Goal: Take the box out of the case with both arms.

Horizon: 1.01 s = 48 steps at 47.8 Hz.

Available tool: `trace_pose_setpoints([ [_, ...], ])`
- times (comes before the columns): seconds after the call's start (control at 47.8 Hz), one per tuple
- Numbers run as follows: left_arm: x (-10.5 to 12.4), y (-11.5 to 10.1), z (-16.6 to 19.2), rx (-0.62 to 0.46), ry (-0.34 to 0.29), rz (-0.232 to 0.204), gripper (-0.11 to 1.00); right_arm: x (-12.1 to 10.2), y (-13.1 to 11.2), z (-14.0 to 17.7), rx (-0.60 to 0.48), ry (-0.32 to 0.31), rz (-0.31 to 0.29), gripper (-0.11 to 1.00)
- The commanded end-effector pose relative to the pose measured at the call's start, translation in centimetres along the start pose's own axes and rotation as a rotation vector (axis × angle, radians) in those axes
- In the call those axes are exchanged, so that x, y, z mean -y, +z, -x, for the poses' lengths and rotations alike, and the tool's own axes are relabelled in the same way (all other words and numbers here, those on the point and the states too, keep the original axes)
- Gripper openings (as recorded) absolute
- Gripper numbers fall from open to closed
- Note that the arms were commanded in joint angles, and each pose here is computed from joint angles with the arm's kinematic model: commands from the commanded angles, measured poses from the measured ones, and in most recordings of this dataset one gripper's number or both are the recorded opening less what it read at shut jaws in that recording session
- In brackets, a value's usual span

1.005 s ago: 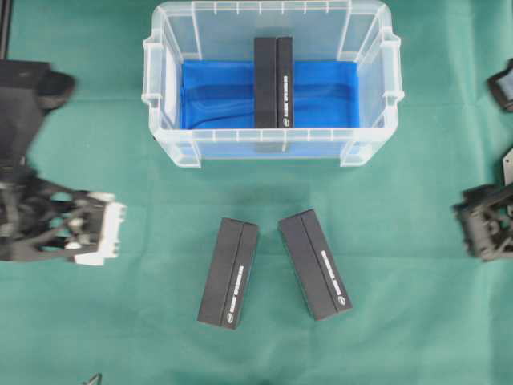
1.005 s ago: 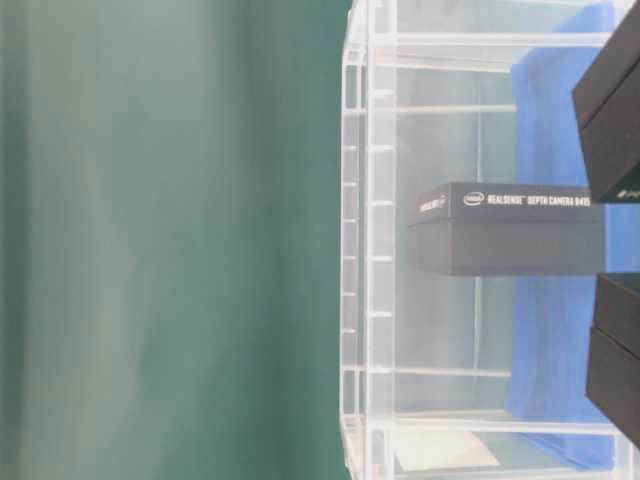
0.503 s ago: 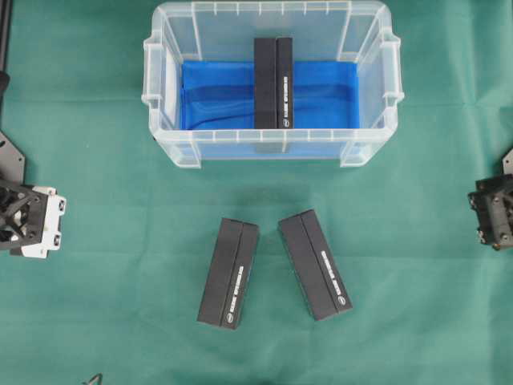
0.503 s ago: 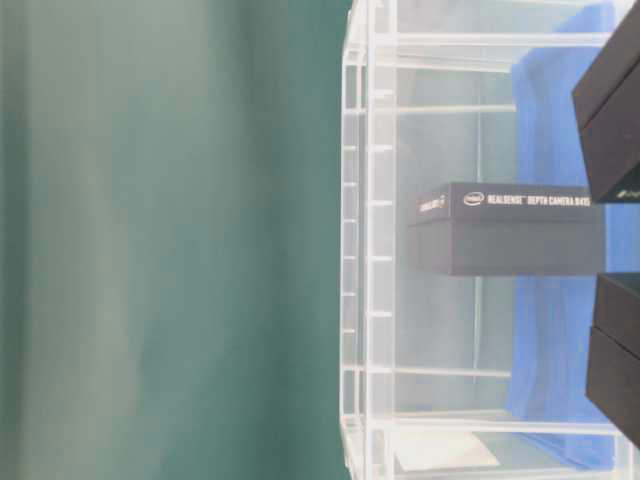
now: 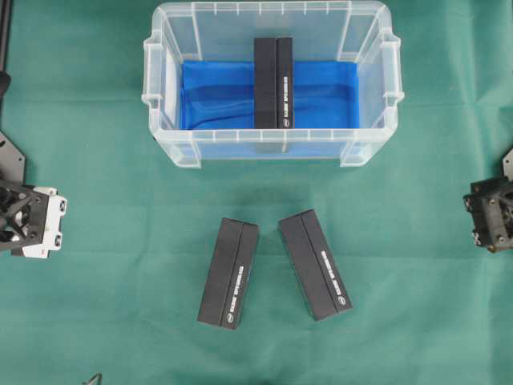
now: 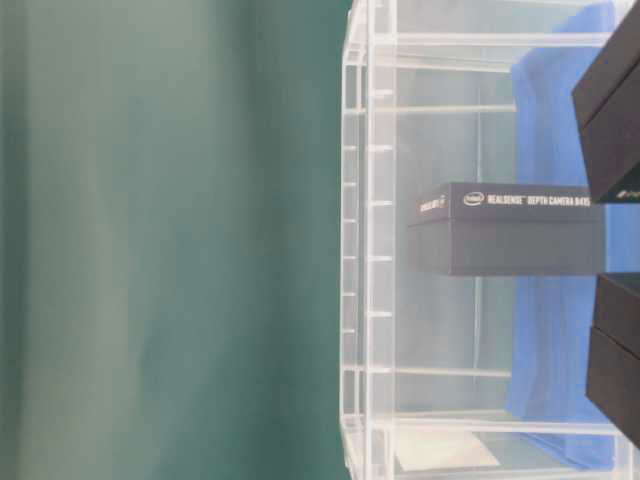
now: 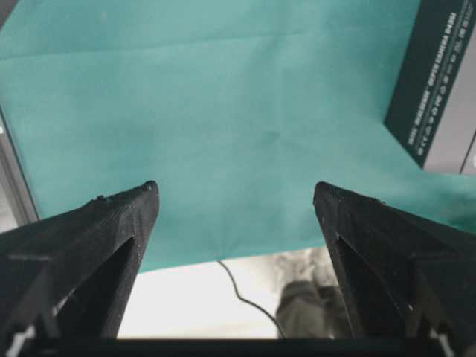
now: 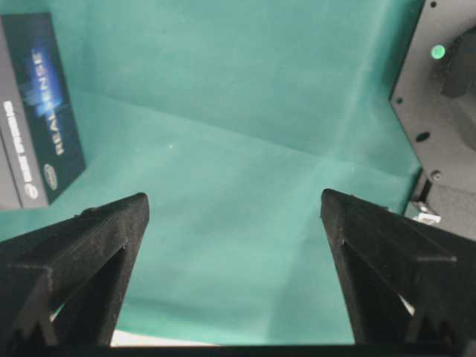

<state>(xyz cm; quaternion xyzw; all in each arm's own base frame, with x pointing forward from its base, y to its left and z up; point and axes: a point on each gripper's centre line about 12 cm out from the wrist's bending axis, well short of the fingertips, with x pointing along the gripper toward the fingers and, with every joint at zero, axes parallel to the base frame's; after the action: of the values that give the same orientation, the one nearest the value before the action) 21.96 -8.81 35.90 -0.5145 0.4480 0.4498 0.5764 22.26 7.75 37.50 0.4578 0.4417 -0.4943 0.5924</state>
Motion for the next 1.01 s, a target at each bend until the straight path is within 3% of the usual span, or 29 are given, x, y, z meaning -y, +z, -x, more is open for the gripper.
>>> trace_pose_setpoints([
  [0.0, 0.0, 0.0, 0.5, -0.005, -0.014, -0.001, 0.81, 0.0, 0.1, 0.6, -0.006, 0.024, -0.003, 0.91],
  [0.272, 0.0, 0.1, 0.4, -0.003, -0.013, 0.004, 0.81, 0.0, 0.4, 0.5, 0.003, 0.022, -0.006, 0.91],
  [0.398, -0.3, 1.5, 0.5, 0.011, 0.002, 0.033, 0.80, 0.1, 1.4, 0.3, 0.023, 0.020, -0.024, 0.91],
  [0.565, -0.9, 4.0, 0.5, 0.027, 0.003, 0.039, 0.80, 0.8, 4.4, 0.3, 0.075, 0.030, -0.049, 0.91],
  [0.984, -2.3, 11.7, 0.6, 0.091, 0.021, 0.033, 0.80, 3.2, 12.5, -0.4, 0.116, -0.028, -0.070, 0.91],
])
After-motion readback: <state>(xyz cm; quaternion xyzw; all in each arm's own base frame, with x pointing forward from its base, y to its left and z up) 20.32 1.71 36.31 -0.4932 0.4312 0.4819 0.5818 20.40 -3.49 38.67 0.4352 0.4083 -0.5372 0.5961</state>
